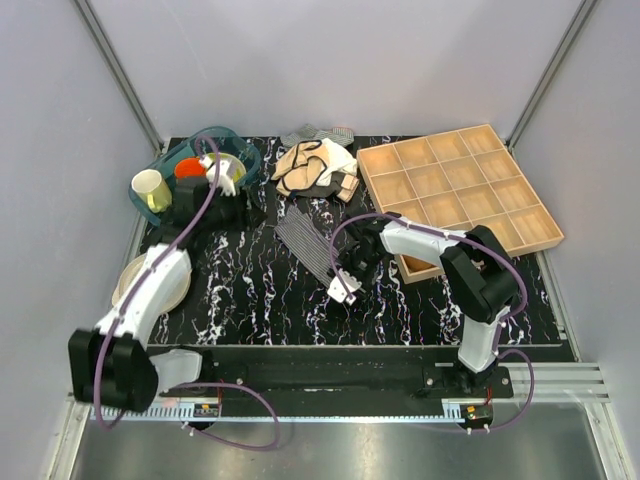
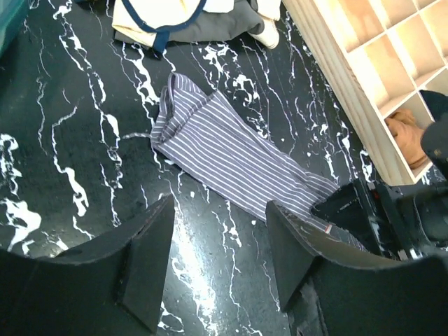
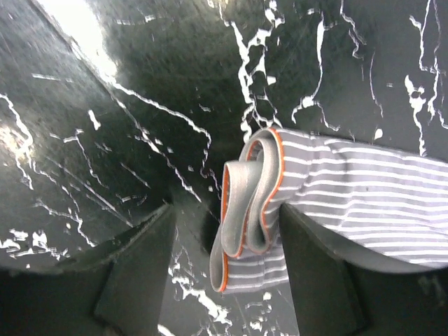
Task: Roll the underwear
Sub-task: Roll the underwear to the center of the board.
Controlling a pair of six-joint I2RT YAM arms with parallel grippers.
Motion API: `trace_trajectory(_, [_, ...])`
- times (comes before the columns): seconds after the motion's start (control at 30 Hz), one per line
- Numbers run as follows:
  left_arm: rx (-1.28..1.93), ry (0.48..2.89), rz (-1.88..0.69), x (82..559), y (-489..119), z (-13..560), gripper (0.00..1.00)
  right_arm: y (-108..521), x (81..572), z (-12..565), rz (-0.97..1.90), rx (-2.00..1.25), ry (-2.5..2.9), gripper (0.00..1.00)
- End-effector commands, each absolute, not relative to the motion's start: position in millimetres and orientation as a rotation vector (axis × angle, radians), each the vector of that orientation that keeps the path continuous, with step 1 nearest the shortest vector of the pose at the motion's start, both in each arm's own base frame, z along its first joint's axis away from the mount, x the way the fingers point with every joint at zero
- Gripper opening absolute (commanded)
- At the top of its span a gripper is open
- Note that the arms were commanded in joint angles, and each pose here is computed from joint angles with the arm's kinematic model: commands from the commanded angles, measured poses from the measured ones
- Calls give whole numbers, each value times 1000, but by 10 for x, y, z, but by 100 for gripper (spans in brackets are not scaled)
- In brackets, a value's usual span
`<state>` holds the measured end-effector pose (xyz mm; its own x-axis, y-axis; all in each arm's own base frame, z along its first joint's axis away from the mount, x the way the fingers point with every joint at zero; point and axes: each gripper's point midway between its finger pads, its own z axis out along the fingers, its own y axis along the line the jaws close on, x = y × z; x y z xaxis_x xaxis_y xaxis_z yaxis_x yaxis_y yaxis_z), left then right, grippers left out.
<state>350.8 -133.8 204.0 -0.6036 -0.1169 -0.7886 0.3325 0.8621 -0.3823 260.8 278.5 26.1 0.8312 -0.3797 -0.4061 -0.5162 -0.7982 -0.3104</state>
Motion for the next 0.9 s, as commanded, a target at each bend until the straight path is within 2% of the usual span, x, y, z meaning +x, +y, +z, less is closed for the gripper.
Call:
trace_trajectory(0.0, [195,1934,-716,3287,-1387,2168,58,2722,2693,63,370,-2653,651,68])
trace_trajectory(0.07, [276,1796,-774,3109,-1484,2371,57,2719,2688,17,375,-2659,655,65])
trace_trajectory(0.1, [309,1789,-800,2978,-1555,2209,57,2719,2694,-19,383,-2662,662,63])
trace_trajectory(0.17, [421,1595,-798,2771,-1676,2481,57,2740,2707,-41,386,-2661,664,60])
trace_trajectory(0.3, [642,1374,-783,2307,-2008,2526,57,2740,2737,-105,401,-2660,738,48])
trace_trajectory(0.53, [835,1320,-799,1813,-2426,1983,53,2658,2589,-57,549,-2657,962,25])
trace_trajectory(0.87, [1035,1358,-754,1390,-2783,1461,51,2543,2022,291,1016,-2603,1336,16])
